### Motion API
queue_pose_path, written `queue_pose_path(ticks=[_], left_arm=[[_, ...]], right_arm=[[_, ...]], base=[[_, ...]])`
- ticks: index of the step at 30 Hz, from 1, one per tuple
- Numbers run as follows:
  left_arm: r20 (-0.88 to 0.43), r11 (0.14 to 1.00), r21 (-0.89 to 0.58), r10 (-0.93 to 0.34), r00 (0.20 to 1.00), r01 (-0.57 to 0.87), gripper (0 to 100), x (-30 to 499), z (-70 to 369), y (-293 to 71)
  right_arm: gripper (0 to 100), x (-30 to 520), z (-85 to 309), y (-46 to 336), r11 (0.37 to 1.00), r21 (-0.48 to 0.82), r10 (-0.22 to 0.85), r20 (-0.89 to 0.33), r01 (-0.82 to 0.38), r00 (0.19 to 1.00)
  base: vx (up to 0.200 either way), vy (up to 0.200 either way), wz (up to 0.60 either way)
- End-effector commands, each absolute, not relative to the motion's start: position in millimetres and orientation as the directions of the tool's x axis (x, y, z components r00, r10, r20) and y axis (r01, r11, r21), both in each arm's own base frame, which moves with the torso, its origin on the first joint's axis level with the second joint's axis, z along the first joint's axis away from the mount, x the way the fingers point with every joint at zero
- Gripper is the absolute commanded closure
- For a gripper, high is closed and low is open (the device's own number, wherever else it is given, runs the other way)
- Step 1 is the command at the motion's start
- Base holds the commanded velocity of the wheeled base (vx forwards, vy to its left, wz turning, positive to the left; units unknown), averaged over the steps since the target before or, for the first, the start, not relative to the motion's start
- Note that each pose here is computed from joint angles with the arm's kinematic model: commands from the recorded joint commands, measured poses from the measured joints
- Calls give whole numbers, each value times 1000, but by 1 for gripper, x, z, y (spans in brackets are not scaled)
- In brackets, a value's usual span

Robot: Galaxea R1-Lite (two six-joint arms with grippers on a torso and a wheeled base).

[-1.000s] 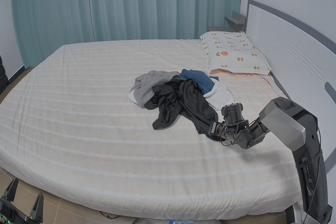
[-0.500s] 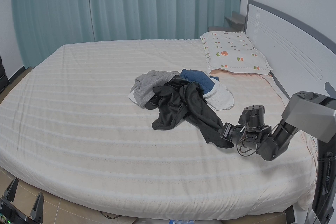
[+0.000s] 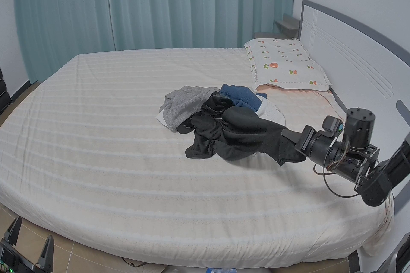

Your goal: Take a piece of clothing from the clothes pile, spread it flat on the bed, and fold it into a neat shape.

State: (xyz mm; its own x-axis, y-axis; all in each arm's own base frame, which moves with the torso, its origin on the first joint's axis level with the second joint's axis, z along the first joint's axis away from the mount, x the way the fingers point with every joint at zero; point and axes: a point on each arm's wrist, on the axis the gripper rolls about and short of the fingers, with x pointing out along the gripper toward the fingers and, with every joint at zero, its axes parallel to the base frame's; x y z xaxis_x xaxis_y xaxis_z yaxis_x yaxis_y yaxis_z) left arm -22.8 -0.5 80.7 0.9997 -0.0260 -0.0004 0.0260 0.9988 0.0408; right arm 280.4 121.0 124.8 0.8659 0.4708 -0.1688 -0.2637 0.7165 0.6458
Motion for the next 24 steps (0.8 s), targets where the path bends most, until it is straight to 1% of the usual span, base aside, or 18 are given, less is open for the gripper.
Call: queue_pose_path(ticks=[1, 3, 7, 8, 9, 11, 12, 13, 15, 18, 21, 24], left_arm=[[5, 995, 85, -55, 998, 55, 0, -23, 76, -1], [5, 994, 88, -66, 998, 65, 0, -23, 76, -1], [5, 995, 77, -63, 998, 62, 0, -23, 76, -1], [17, 996, 72, -63, 998, 61, 0, -23, 78, -1], [73, 997, 49, -63, 995, 59, 0, -27, 93, -1], [73, 997, 49, -63, 995, 59, 0, -27, 93, -1], [173, 984, -131, -99, 980, 123, 0, -28, 171, -2], [137, 984, -118, -118, 984, 134, 0, -23, 169, -2], [39, 984, -45, -169, 985, 171, 0, -16, 158, -4], [-148, 976, -75, -212, 966, 202, 0, -7, 135, -4], [-182, 973, -82, -226, 957, 215, 0, 0, 140, -5], [-205, 962, -86, -272, 940, 259, 0, 21, 167, -6]], right_arm=[[100, 247, 170, 118, 667, 644, 503, -17, -376, 864], [100, 245, 174, 117, 663, 643, 504, -3, -384, 864], [100, 231, 192, 118, 635, 635, 525, 63, -440, 849], [100, 229, 194, 119, 632, 633, 529, 70, -448, 846], [100, 228, 196, 119, 628, 632, 532, 78, -455, 843], [100, 228, 196, 119, 628, 632, 532, 78, -455, 843], [100, 230, 199, 121, 622, 629, 540, 88, -467, 837], [100, 231, 199, 121, 620, 630, 541, 90, -469, 836], [100, 229, 199, 125, 611, 629, 554, 93, -480, 828], [100, 227, 201, 127, 604, 629, 563, 98, -490, 820], [100, 225, 205, 130, 592, 626, 574, 114, -507, 811], [100, 226, 214, 134, 578, 621, 578, 146, -529, 803]], base=[[0, 0, 0], [0, 0, 0], [0, 0, 0], [0, 0, 0], [0, 0, 0], [0, 0, 0], [0, 0, 0], [0, 0, 0], [0, 0, 0], [0, 0, 0], [0, 0, 0], [0, 0, 0]])
